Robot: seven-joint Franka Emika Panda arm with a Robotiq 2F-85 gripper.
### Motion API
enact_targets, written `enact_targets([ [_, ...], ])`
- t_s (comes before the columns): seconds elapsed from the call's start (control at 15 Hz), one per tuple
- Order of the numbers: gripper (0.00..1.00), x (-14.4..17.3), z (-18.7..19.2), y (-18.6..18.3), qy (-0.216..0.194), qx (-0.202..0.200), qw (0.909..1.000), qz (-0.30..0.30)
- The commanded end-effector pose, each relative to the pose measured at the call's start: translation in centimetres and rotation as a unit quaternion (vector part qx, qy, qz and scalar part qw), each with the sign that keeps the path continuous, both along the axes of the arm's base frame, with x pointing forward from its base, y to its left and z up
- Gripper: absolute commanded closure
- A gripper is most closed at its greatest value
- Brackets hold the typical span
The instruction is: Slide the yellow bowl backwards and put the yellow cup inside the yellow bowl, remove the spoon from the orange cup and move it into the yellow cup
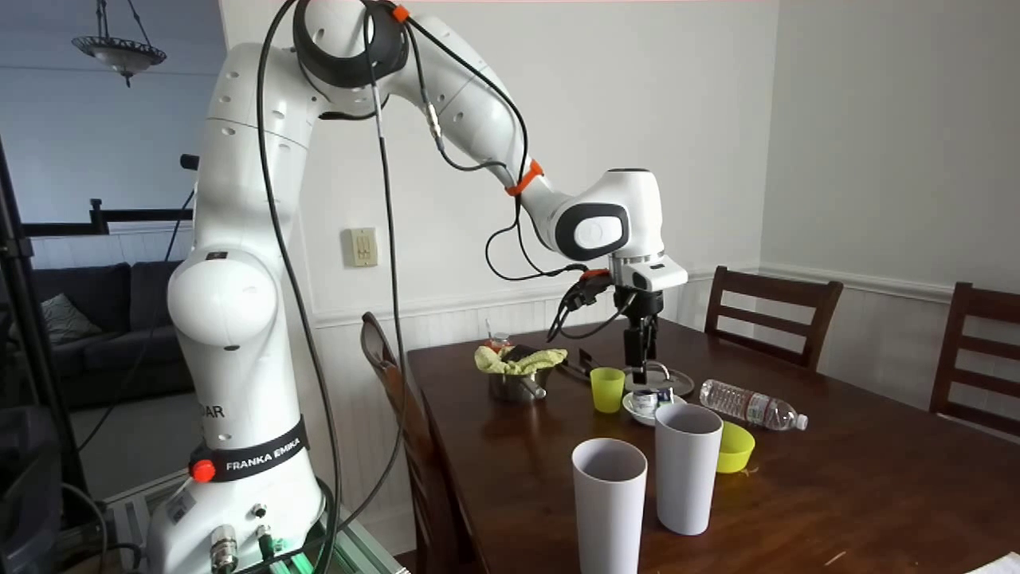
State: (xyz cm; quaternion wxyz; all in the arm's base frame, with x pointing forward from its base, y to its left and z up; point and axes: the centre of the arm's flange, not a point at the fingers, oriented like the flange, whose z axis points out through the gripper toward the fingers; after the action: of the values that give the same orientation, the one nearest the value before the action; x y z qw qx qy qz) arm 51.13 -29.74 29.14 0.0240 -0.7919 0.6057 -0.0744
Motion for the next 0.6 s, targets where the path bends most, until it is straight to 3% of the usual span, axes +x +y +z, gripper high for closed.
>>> enact_targets([
  [0.0,0.00,0.0,-0.1,0.0,0.001,0.000,1.0000,-0.001],
  [0.13,0.00,0.1,-0.1,-0.1,0.000,0.000,1.0000,-0.001],
  [0.53,0.00,0.9,-4.7,-1.8,-0.012,0.019,0.9920,-0.124],
])
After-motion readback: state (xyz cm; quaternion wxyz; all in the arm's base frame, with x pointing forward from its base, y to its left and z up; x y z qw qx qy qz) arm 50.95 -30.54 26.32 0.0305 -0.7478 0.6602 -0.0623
